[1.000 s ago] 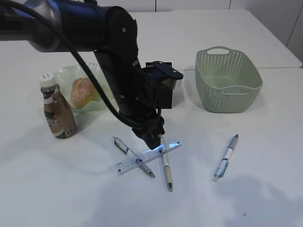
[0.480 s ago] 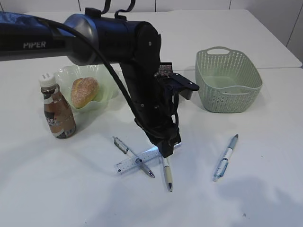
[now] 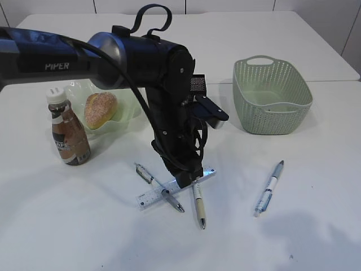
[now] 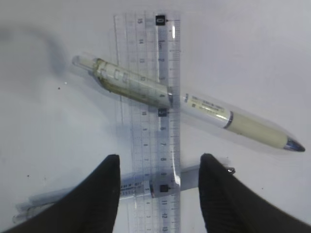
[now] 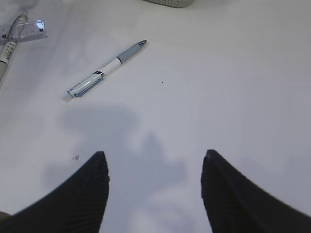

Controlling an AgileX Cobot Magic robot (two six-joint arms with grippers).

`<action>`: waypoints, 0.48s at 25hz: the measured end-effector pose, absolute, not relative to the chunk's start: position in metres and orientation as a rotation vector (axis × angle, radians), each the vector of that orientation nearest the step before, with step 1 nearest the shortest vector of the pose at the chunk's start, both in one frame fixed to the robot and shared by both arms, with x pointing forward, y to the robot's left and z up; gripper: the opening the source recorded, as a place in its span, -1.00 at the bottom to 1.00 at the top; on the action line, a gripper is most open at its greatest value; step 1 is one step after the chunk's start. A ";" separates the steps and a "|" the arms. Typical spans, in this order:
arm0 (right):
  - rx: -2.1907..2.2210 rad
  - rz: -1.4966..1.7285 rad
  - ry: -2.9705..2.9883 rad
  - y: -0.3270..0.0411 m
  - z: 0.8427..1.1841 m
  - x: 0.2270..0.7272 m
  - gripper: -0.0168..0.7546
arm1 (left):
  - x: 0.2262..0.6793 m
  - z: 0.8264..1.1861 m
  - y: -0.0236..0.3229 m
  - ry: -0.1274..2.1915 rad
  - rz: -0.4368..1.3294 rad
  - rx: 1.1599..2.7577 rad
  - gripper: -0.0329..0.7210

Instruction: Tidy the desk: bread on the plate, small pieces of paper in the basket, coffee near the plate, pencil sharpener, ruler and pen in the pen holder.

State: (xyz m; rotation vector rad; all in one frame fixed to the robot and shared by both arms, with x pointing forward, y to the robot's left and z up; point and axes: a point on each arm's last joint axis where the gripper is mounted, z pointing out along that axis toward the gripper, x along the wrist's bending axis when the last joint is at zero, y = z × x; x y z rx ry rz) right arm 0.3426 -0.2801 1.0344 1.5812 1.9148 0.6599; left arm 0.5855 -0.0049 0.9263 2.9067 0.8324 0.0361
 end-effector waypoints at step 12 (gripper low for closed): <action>1.576 0.655 1.914 -0.280 1.035 0.343 0.28 | 0.587 0.905 -0.005 0.844 0.013 2.947 0.07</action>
